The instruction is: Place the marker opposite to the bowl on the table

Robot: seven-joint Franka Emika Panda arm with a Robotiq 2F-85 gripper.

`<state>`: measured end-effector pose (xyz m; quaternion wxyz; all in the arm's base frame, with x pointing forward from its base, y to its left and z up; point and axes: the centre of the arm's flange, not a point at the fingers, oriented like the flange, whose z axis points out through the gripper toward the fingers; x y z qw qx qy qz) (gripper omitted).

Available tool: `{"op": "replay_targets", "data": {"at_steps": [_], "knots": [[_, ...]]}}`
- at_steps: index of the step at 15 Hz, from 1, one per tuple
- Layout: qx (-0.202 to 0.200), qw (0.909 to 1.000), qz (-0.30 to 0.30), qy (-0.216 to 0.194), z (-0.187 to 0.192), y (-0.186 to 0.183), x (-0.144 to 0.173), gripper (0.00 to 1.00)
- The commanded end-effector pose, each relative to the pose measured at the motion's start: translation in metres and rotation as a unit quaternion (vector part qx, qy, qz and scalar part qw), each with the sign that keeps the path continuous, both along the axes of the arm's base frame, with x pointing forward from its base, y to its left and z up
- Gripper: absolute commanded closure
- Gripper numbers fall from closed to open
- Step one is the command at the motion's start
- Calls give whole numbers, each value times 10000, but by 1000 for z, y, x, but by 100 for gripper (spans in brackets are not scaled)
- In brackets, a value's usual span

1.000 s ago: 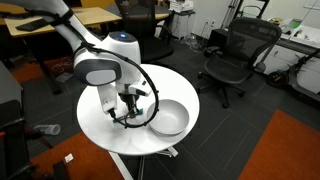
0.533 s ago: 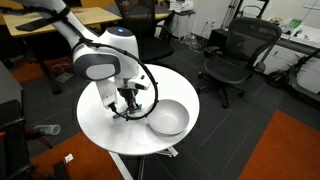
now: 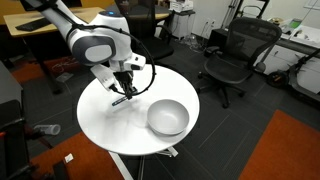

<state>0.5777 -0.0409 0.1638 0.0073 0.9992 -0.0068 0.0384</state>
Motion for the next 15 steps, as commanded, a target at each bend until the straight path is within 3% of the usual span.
{"op": "replay_targets", "data": {"at_steps": [1, 7, 15], "knots": [[-46, 9993, 360, 122, 12, 22, 15, 95], [-139, 9938, 1047, 351, 12, 66, 34, 95], [-268, 9791, 1982, 376, -7, 117, 55, 95]]}}
